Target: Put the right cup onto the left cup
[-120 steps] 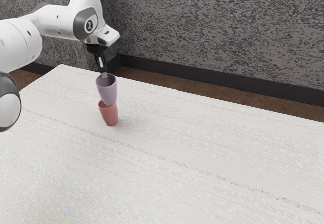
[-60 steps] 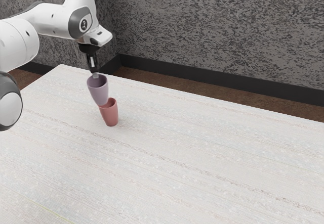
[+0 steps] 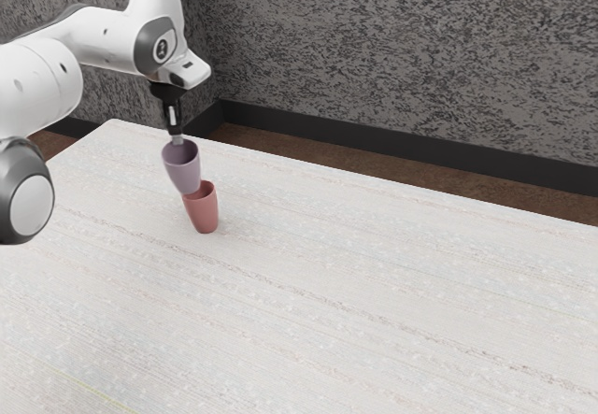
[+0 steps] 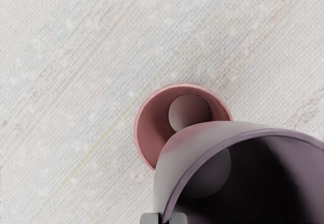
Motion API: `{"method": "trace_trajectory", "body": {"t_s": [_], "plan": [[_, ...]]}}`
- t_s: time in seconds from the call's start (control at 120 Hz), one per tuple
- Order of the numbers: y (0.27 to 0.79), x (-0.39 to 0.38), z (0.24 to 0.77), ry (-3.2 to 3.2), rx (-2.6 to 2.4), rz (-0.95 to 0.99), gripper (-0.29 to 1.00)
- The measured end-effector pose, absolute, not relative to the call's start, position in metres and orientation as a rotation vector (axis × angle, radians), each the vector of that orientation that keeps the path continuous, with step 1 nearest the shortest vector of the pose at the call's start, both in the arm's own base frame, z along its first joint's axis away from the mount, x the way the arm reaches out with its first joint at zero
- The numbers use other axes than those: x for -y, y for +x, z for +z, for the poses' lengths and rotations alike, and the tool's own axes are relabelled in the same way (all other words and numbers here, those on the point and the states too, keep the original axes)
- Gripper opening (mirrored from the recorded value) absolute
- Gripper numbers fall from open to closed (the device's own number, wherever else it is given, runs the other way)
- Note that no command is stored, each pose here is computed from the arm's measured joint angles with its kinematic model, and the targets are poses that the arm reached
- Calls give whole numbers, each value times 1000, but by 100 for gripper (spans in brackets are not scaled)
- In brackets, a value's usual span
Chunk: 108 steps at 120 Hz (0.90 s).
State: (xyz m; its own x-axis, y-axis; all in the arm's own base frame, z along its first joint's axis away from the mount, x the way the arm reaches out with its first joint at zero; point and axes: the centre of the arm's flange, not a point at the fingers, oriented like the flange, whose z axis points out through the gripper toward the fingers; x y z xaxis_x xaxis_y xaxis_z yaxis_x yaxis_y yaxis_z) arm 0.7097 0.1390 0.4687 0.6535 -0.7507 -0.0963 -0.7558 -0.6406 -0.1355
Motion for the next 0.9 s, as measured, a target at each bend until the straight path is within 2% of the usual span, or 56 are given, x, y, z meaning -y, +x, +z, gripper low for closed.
{"method": "trace_trajectory", "body": {"t_s": [0.65, 0.817, 0.9], "plan": [[723, -140, 436, -2687, -1293, 94, -8], [722, -135, 440, -2687, -1310, 93, 28], [721, -133, 445, -2687, -1316, 90, 42]]}}
